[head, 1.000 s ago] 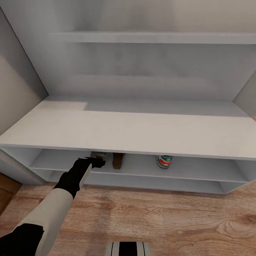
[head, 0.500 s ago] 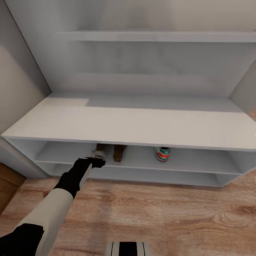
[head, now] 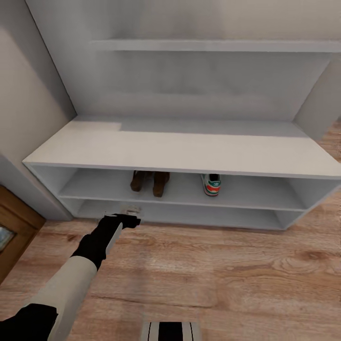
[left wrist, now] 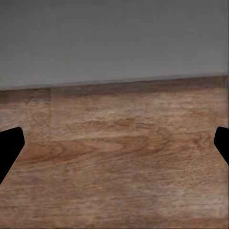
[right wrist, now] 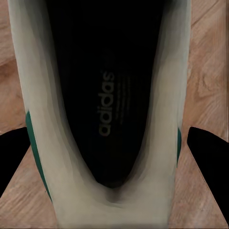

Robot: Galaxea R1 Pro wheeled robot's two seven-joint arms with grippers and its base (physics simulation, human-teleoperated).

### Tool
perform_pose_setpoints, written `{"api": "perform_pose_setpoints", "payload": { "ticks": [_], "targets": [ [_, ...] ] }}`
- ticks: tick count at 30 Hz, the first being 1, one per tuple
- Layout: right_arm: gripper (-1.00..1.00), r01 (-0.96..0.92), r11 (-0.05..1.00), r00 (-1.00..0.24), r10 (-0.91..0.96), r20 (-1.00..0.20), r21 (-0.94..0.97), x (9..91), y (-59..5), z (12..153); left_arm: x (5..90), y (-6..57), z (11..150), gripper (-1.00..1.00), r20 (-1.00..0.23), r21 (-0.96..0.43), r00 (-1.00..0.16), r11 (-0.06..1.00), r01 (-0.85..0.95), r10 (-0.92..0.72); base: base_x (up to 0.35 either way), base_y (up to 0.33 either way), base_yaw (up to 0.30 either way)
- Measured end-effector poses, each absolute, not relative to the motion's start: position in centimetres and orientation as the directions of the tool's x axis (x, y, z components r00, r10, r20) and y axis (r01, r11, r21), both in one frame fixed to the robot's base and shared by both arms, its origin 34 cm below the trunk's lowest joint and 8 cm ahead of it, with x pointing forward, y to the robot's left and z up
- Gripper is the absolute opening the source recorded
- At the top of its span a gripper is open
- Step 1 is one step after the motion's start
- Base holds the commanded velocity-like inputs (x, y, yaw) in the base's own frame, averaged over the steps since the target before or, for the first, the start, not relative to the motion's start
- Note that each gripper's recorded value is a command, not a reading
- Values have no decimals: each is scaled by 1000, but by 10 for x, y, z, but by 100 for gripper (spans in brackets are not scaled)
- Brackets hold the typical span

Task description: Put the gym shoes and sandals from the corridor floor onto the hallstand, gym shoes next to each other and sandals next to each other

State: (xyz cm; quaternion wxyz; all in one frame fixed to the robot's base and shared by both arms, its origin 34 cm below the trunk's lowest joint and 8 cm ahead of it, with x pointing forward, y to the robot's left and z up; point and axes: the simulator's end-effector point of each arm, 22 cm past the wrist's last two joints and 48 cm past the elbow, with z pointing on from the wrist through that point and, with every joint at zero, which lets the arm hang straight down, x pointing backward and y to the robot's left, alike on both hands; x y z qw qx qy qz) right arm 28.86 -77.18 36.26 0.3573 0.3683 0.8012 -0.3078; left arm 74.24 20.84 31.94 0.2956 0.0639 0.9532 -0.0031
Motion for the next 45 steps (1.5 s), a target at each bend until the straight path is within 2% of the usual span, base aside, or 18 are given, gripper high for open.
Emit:
{"api": "perform_pose_setpoints", "payload": {
  "ticks": [3,6,12,19,29,34,45],
  "targets": [
    [-100,810,539,-473,369,-800,-230,289,-772,363,699,207,284,100,-533,13,-839,992,125,113,-332,0,0],
    [-100,810,539,-472,368,-801,-230,289,-772,363,664,203,258,100,-561,-5,-822,992,128,103,-285,0,0],
    [-100,811,542,-471,377,-798,-222,288,-766,357,565,171,219,100,-609,-194,-789,949,248,82,-133,0,0],
    [-100,811,542,-470,380,-796,-220,287,-764,355,522,213,236,100,-680,-371,-733,877,305,-33,-10,0,0],
    [-100,810,543,-471,380,-796,-220,288,-764,355,512,284,248,100,-713,-357,-695,901,245,-94,0,0,0],
    [-100,811,545,-470,385,-795,-216,287,-758,350,512,285,247,100,-715,-353,-693,904,242,-94,0,-127,0],
    [-100,810,546,-473,392,-789,-214,286,-753,345,512,284,247,100,-714,-355,-693,903,242,-95,-256,-176,0]
  ]
}}
